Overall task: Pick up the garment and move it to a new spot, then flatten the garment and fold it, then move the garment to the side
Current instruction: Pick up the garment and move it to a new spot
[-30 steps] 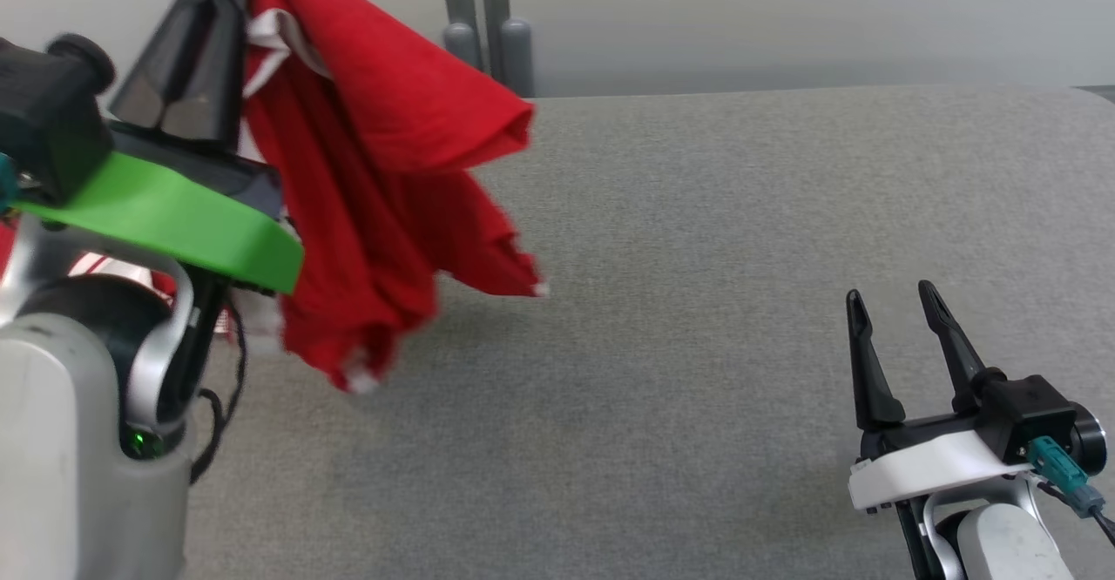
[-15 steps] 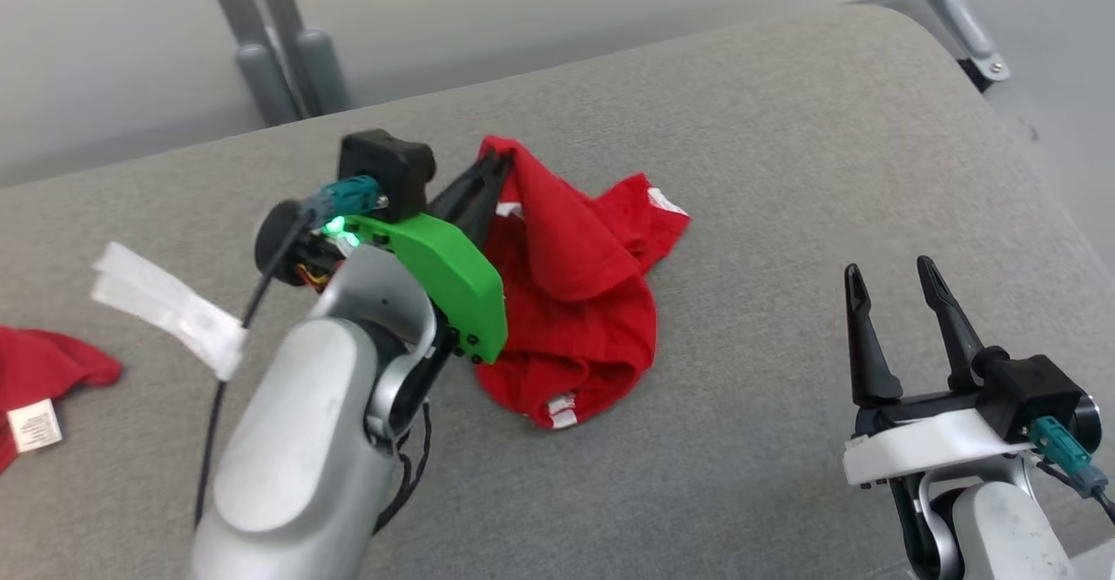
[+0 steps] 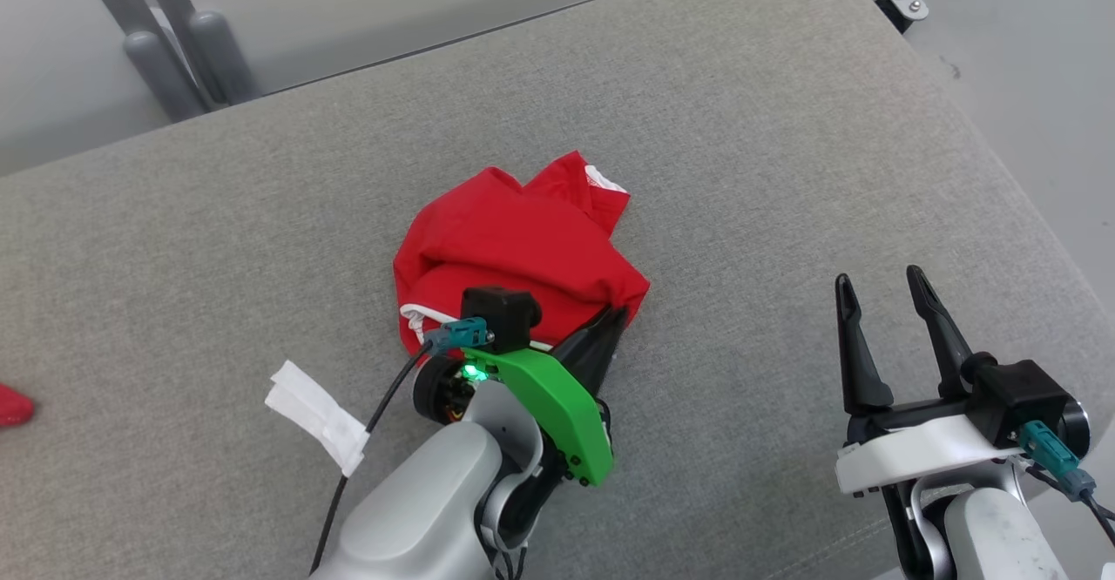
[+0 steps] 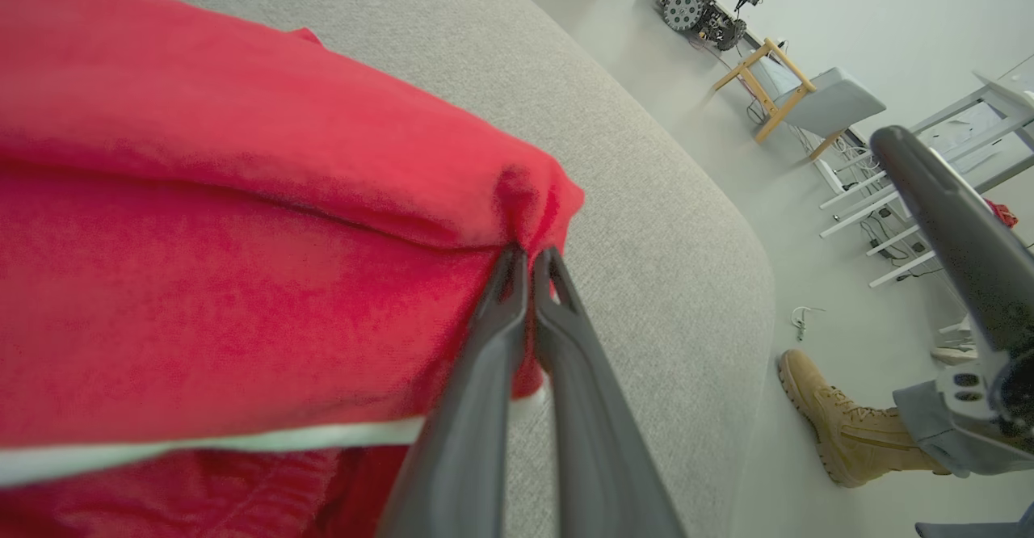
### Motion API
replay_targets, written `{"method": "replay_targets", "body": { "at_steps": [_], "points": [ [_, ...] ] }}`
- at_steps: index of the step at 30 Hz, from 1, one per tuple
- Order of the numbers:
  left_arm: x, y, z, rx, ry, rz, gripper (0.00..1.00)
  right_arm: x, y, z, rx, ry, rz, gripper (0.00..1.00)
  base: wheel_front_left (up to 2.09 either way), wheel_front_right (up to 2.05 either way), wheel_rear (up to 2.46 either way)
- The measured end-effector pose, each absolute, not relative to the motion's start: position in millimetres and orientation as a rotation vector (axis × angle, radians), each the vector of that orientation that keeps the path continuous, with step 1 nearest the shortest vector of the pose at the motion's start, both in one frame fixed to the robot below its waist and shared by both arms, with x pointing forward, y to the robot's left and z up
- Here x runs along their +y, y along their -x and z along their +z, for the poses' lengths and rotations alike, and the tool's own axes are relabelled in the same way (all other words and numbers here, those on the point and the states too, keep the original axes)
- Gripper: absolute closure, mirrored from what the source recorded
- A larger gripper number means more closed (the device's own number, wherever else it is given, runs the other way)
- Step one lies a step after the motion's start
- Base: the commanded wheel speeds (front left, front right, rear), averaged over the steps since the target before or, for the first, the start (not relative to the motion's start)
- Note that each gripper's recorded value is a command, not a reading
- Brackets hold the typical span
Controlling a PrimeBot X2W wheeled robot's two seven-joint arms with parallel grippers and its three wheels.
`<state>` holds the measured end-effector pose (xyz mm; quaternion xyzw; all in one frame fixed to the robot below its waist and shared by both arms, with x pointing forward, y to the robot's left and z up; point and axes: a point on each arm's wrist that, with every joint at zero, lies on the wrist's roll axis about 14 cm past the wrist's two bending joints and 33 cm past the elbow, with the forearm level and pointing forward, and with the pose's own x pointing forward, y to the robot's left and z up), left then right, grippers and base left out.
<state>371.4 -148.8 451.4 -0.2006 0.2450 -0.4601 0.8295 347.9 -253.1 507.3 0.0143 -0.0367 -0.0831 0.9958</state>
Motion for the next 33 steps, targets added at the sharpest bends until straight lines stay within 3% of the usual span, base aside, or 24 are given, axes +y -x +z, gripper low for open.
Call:
{"method": "replay_targets", "body": {
  "at_steps": [3,10,17,22,33],
  "points": [
    [-152,-367,469,0.466,0.516,-0.973,0.0,-247,-350,506,-0.072,-0.03,-0.147,0.0,0.0,0.0,0.0],
    [-122,-373,483,0.317,0.525,-0.853,0.0,-232,-351,507,-0.076,-0.023,-0.088,0.0,0.0,0.0,0.0],
    [-9,-404,484,0.178,0.485,-0.459,0.0,-216,-353,524,-0.128,0.05,-0.007,0.0,0.0,0.0,0.0],
    [78,-384,480,0.095,0.385,-0.213,0.0,-202,-351,530,-0.146,0.078,0.054,0.0,0.0,0.0,0.0],
    [167,-329,494,-0.036,0.201,-0.017,0.0,-191,-349,543,-0.19,0.095,0.098,0.0,0.0,0.0,0.0]
  ]
}}
